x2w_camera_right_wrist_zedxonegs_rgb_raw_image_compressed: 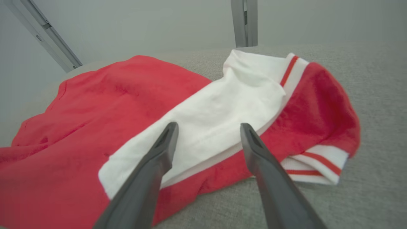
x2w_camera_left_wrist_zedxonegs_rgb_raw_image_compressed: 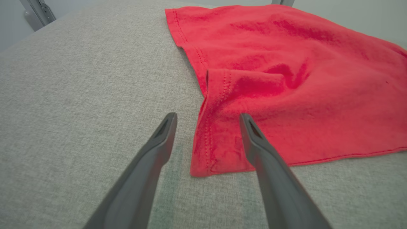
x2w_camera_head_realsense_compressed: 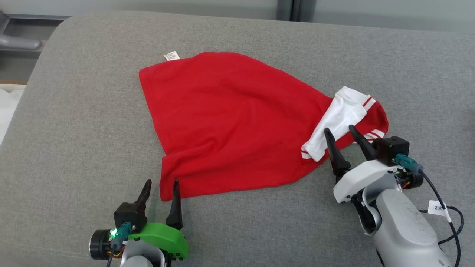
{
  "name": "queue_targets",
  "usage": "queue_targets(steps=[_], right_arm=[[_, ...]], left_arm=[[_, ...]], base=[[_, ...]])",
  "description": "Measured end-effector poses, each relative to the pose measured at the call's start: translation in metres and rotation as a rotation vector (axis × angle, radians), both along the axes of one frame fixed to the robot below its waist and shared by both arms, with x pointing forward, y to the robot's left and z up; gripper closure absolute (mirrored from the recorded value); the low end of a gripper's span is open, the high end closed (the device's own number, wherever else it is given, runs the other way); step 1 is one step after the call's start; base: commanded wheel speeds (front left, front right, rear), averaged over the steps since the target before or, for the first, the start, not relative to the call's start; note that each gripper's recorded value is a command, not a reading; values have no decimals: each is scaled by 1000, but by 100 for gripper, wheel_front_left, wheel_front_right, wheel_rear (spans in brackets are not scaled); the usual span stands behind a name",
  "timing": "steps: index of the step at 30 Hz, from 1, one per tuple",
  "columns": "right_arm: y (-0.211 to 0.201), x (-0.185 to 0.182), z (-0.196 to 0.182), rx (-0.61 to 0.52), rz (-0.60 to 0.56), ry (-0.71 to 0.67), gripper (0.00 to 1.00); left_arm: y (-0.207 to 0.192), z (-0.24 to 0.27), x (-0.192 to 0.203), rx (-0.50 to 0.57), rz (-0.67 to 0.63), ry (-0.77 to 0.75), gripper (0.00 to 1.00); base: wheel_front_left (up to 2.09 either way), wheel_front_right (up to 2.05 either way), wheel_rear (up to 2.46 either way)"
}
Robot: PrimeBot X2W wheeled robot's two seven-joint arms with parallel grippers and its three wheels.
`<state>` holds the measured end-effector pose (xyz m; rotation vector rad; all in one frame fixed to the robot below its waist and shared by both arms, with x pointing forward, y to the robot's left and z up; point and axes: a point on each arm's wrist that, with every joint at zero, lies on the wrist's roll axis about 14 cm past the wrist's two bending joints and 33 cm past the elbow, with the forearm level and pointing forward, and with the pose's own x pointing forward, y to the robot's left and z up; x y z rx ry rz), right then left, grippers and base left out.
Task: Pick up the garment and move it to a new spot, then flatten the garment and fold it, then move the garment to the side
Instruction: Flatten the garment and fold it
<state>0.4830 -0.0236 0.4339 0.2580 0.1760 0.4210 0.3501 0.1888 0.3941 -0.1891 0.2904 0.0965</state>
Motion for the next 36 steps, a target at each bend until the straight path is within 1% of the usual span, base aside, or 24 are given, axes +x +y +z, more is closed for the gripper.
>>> queue_targets(steps=[5,10,18,23,24,25,26,27,32,36], right_arm=[[3,11,-4,-52,12,-9,0],[-5,30,0,-102,-13,-50,0],[-11,43,4,-154,-29,-97,0],[-21,39,-23,-187,-46,-22,0],[-22,39,-27,-192,-47,-7,19],[-23,40,-30,-194,-49,1,61],[-22,41,-30,-193,-50,3,78],[-22,43,-30,-193,-49,3,100],[-18,46,-21,-169,-49,-20,100],[-18,50,3,-129,-61,-78,100]], left_arm=[[3,-5,-3,-4,13,19,0],[5,-9,-4,-8,21,33,0],[6,-12,-2,-13,28,41,0],[5,-14,-1,-17,27,48,0],[5,-14,1,-16,26,47,0],[5,-13,2,-16,25,45,0],[4,-13,3,-16,23,45,0],[4,-13,4,-15,23,45,0],[4,-13,6,-14,21,44,0],[4,-9,8,-15,21,29,0]], base=[[0,0,0],[0,0,0],[0,0,0],[0,0,0],[0,0,0],[0,0,0],[0,0,0],[0,0,0],[0,0,0],[0,0,0]])
